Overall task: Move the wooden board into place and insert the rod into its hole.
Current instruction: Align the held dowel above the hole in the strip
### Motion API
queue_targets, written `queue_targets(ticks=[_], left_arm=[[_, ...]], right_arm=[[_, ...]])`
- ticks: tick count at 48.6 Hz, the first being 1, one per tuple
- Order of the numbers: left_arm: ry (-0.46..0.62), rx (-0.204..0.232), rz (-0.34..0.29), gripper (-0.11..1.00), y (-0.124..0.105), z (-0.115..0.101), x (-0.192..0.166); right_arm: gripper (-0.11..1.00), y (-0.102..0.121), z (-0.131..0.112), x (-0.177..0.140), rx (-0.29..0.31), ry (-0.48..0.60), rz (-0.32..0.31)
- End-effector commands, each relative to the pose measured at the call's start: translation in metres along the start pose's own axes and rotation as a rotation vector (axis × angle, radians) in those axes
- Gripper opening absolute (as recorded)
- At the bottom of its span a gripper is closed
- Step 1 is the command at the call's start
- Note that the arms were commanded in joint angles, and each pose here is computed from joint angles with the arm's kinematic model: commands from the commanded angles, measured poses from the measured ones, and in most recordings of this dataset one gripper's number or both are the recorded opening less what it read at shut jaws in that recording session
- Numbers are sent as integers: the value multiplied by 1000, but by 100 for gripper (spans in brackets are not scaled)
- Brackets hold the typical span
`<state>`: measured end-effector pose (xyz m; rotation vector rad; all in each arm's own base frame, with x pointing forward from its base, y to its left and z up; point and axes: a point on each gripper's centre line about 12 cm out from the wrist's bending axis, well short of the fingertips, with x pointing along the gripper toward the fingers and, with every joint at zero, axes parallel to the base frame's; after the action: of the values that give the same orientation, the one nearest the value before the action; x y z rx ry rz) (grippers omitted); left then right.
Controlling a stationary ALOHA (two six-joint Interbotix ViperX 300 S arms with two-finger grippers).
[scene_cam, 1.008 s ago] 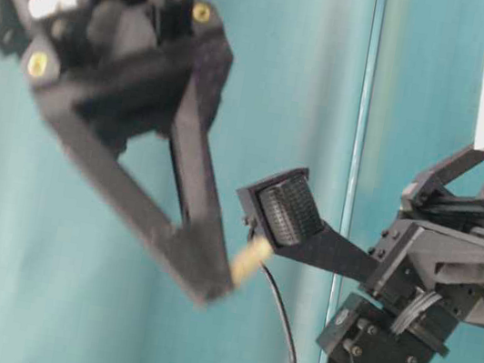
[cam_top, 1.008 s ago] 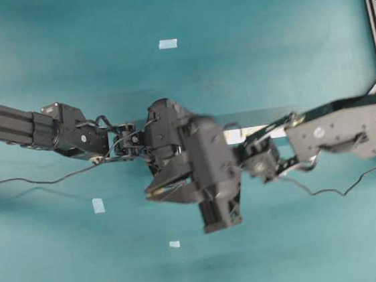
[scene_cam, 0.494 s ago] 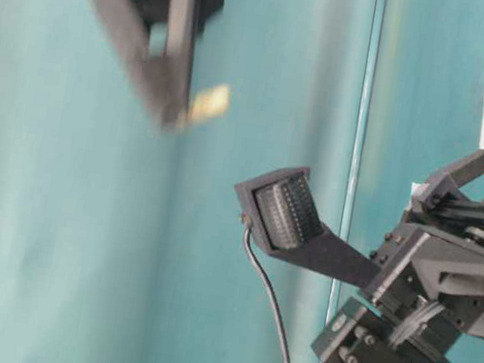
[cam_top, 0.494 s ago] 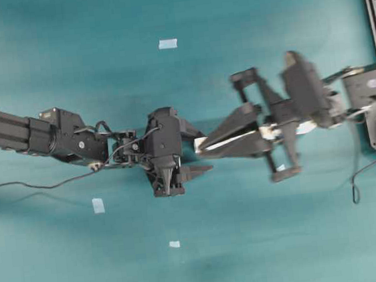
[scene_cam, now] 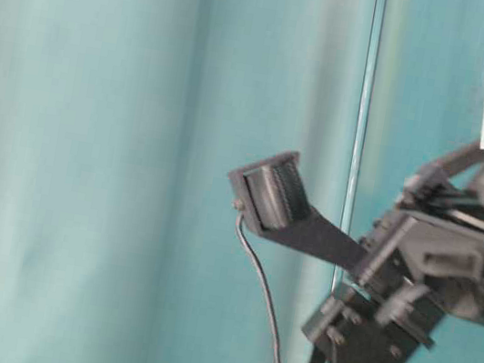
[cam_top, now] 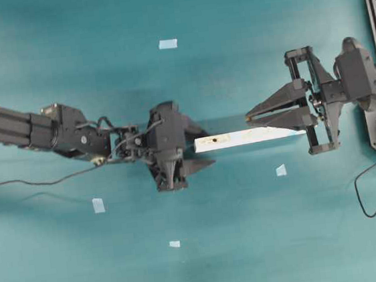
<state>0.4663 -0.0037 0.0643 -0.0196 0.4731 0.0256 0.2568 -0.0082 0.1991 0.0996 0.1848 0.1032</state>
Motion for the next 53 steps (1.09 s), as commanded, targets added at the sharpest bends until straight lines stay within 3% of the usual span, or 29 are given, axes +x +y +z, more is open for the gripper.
queue_targets(ticks=[1, 6, 12, 31, 53], left_arm=[[-75, -16, 15, 60, 8, 31, -5], [-79, -20, 19, 46, 10, 32, -4], [-66, -17, 14, 21, 7, 27, -4], [-54, -9, 1, 21, 1, 21, -3], [-60, -9, 1, 21, 1, 24, -2]], right_arm=[[9, -2, 3, 4, 5, -40, 10], [9, -5, 0, 9, 11, -57, 19], [9, -10, -9, 19, 23, -52, 27], [9, -24, -36, 62, 44, -69, 43], [9, -29, -61, 72, 67, 0, 28]])
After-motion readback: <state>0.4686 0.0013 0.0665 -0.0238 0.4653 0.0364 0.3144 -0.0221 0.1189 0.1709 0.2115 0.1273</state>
